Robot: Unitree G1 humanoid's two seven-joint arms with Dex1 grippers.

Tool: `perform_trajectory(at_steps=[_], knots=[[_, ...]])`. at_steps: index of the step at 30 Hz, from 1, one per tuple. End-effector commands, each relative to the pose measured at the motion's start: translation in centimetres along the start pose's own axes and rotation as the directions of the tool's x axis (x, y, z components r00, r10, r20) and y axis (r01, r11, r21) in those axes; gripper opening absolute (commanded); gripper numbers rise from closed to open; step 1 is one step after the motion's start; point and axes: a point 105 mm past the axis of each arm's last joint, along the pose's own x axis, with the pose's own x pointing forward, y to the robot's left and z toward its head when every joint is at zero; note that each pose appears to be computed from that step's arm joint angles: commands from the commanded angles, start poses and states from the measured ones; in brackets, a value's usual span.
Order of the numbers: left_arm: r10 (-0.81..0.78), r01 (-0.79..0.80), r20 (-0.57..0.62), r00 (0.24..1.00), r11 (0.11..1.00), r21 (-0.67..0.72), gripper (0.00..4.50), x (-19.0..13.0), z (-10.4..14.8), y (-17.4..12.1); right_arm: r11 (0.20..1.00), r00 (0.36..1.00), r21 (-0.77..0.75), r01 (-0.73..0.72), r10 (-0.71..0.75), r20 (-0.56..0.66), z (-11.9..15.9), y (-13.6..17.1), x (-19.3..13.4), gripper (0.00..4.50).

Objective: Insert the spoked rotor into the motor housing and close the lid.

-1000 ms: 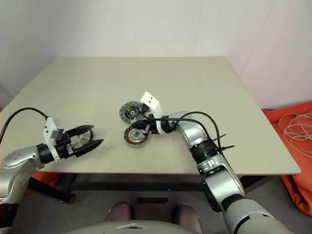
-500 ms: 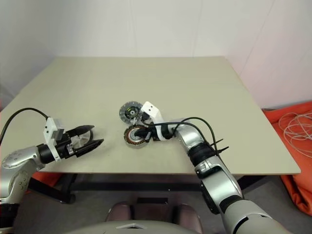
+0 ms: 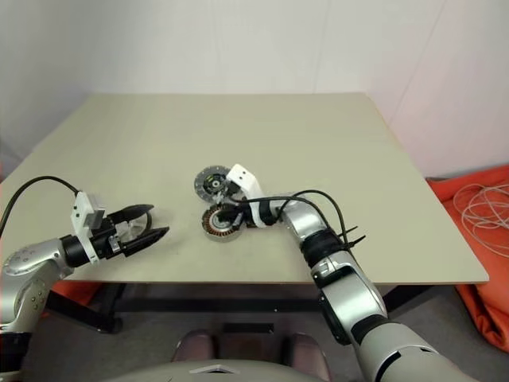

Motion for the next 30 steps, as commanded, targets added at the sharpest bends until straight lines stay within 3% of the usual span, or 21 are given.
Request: perform_trajectory(at_steps=[1,6,15,23,27,30], knots=[[-0.007,0.006,0.029,1.0,0.999,0.033,4.5,0.0,1.1,-0.2,1.0,0.994,-0.02,-0.017,0.019,0.105,3.0,0.0,-1.1,0.02],[-0.008,0.007,0.031,0.999,0.999,0.031,4.5,0.1,1.1,-0.2,0.999,0.995,-0.004,-0.032,0.033,0.091,2.3,0.1,-1.6,0.02],[-0.011,0.01,0.033,0.999,1.0,0.029,4.5,0.2,1.1,-0.3,0.998,0.996,-0.062,-0.034,0.029,-0.081,-1.3,0.3,-1.1,0.02],[0.04,-0.039,0.031,0.999,0.999,-0.012,4.5,-0.1,0.9,0.0,0.998,1.0,-0.065,-0.021,0.021,0.001,1.2,0.1,-1.2,0.02],[0.127,-0.113,0.114,0.985,0.986,-0.122,4.5,-0.4,1.9,0.8,0.995,0.998,-0.095,0.008,-0.002,0.061,3.0,-0.2,-1.8,0.02],[0.217,-0.194,0.104,0.971,0.961,-0.198,4.5,-1.1,1.7,1.4,0.992,0.996,-0.123,0.027,-0.016,0.091,4.1,-0.4,-2.8,0.02]])
